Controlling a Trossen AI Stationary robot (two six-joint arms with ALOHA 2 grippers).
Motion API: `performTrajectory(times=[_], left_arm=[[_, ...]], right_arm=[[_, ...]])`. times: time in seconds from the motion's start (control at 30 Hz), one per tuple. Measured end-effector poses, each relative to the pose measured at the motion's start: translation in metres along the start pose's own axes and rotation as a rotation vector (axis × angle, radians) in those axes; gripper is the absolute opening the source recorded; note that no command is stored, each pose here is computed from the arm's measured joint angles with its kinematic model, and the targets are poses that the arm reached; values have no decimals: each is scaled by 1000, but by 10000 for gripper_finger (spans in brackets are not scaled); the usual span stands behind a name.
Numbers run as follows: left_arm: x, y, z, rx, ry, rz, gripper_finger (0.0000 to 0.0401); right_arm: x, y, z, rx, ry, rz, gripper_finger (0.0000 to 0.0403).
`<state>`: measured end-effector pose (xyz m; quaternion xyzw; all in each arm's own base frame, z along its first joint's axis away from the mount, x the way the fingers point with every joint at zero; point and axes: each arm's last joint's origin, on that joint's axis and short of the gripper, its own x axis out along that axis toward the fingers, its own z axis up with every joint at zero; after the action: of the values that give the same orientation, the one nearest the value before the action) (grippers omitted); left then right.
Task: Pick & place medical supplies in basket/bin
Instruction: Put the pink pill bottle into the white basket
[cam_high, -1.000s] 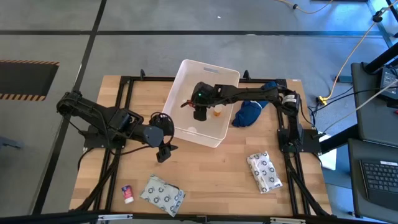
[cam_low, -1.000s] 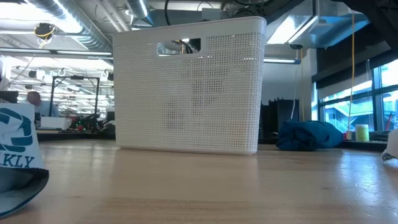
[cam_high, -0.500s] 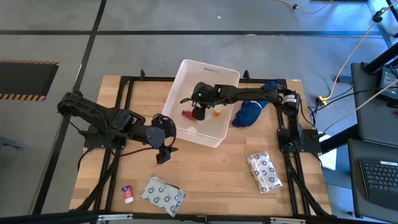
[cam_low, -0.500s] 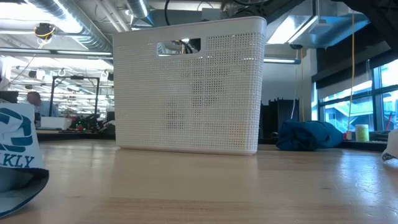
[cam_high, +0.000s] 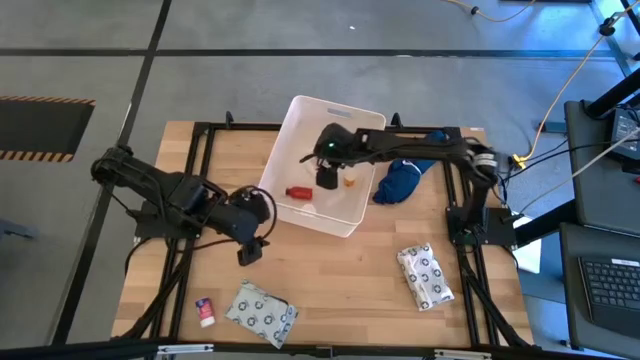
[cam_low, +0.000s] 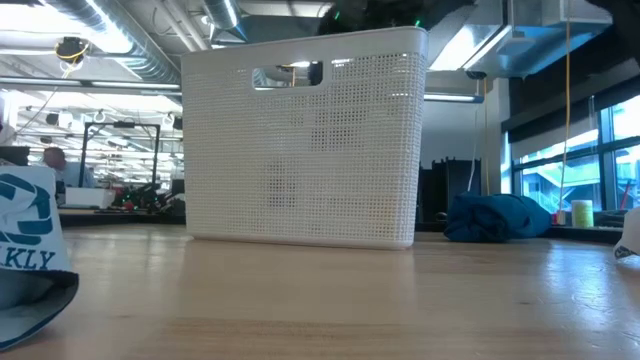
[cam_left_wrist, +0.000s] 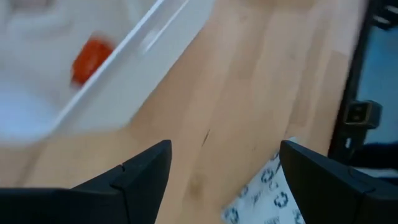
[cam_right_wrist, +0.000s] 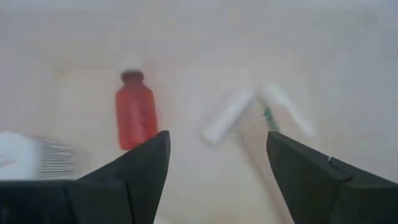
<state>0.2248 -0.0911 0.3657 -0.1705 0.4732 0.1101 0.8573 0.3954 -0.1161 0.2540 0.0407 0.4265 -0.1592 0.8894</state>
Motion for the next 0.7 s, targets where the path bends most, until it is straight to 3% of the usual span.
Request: performTrajectory(times=[0.3,0.4,0.47,0.7], left_arm=[[-2,8,-40,-602,368,307,290],[6,-7,-51,-715,406,271,290],[14,-16,-58,-815,405,303,290],[44,-48,-112,-1018,633,655,290]], right_arm=[[-86,-6,7,7,-89,1,268],[-104,-7,7,11,-122,1,268],[-112,-8,7,11,-134,1,268],[-140,-10,6,67,-183,7,268]])
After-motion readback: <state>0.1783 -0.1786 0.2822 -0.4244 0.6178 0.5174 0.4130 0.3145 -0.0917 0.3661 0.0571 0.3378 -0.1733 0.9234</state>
